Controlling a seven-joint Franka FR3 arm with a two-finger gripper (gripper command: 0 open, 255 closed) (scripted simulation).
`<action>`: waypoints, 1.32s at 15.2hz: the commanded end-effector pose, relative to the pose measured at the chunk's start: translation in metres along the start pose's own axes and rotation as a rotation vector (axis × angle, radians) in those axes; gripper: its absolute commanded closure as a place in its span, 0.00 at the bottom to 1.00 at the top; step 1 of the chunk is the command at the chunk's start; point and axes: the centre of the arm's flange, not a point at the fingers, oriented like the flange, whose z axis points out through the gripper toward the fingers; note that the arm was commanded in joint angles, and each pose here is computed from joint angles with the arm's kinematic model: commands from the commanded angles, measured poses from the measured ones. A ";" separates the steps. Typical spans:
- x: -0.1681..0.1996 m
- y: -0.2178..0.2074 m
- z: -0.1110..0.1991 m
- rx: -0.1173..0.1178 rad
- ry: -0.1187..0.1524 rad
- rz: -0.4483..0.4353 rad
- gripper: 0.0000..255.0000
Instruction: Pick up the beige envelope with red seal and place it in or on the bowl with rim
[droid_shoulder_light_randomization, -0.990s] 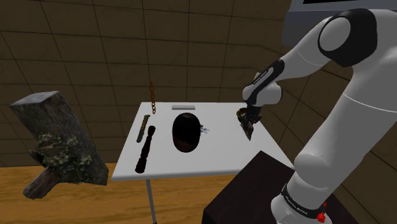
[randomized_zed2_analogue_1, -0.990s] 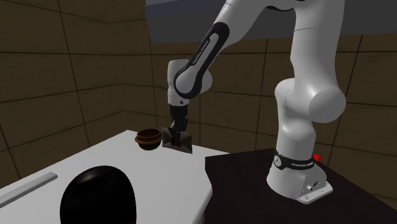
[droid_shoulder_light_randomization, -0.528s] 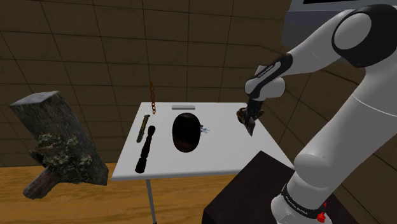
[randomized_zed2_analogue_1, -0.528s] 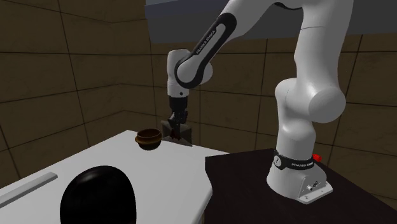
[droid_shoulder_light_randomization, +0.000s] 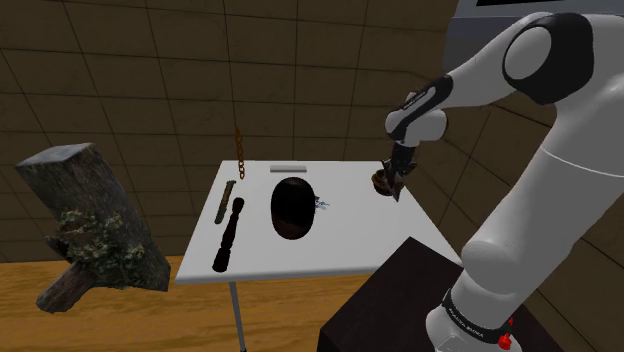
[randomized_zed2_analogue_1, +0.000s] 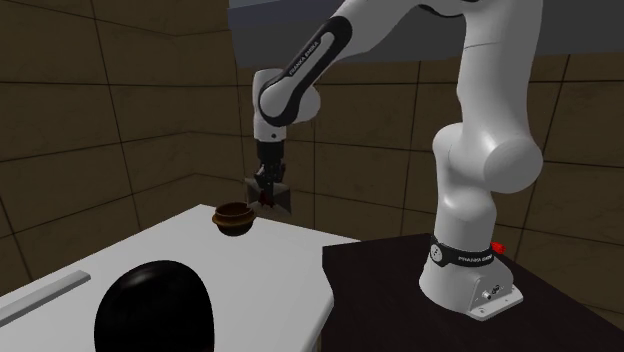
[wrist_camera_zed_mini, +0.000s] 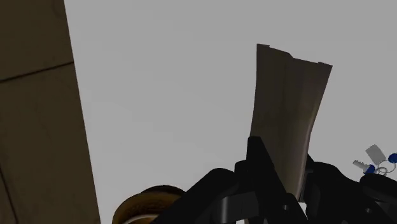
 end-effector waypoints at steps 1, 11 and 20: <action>0.025 0.012 -0.002 0.000 0.000 -0.001 1.00; 0.143 0.070 -0.007 0.000 0.000 -0.001 1.00; 0.230 0.114 0.000 0.000 0.000 -0.001 1.00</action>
